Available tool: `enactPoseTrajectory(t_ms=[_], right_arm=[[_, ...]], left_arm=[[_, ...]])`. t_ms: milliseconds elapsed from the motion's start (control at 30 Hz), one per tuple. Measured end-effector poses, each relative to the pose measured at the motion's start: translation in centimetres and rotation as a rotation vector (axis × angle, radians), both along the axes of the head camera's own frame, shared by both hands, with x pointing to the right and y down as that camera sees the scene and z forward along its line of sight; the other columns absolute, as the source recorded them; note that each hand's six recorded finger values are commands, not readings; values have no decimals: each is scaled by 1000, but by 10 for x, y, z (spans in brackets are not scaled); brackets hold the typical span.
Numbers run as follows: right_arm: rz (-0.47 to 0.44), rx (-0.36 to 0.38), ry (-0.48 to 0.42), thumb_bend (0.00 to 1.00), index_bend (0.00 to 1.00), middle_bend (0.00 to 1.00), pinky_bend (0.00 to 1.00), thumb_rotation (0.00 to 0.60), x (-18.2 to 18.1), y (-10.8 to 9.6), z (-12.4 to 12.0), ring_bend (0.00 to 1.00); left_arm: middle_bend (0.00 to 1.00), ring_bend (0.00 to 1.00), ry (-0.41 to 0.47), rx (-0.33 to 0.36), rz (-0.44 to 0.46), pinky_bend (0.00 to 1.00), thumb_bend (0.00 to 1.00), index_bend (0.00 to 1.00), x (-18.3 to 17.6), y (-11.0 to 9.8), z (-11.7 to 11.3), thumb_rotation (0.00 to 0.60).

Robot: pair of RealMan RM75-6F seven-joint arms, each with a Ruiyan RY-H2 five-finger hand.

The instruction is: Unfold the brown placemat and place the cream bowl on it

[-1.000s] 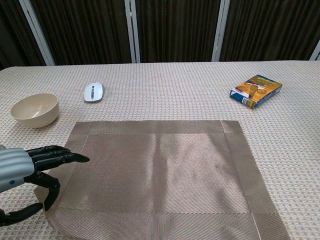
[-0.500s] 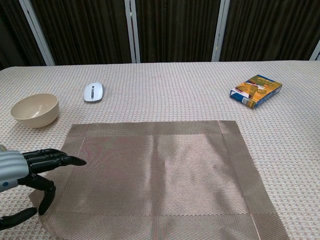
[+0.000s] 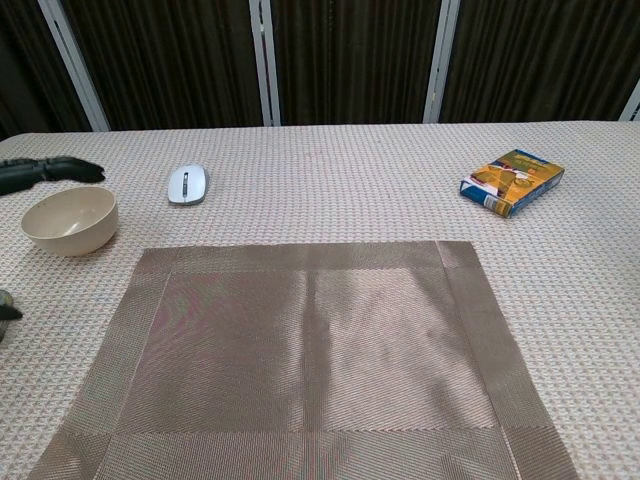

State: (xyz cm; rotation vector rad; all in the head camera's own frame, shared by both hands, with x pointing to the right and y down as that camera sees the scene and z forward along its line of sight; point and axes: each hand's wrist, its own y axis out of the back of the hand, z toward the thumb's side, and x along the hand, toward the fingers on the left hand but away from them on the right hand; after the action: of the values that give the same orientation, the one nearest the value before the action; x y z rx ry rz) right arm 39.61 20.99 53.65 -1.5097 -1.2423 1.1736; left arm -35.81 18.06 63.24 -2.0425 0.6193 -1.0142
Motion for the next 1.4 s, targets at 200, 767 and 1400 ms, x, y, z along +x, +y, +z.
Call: enactPoseTrajectory(t_ms=[200, 767, 1400], right_arm=[[2, -2, 5, 0, 0, 0, 0, 600, 1, 0, 1, 0], [13, -16, 36, 0, 0, 0, 0, 600, 3, -3, 9, 0], [14, -16, 31, 0, 0, 0, 0, 600, 5, -4, 9, 0]], left_arm=[[0, 0, -129, 36, -137, 0, 0, 194, -45, -37, 17, 600], [0, 0, -247, 15, -253, 0, 321, 299, -79, -55, 85, 600], [0, 0, -259, -3, -279, 0, 428, 594, -79, -56, 102, 600]])
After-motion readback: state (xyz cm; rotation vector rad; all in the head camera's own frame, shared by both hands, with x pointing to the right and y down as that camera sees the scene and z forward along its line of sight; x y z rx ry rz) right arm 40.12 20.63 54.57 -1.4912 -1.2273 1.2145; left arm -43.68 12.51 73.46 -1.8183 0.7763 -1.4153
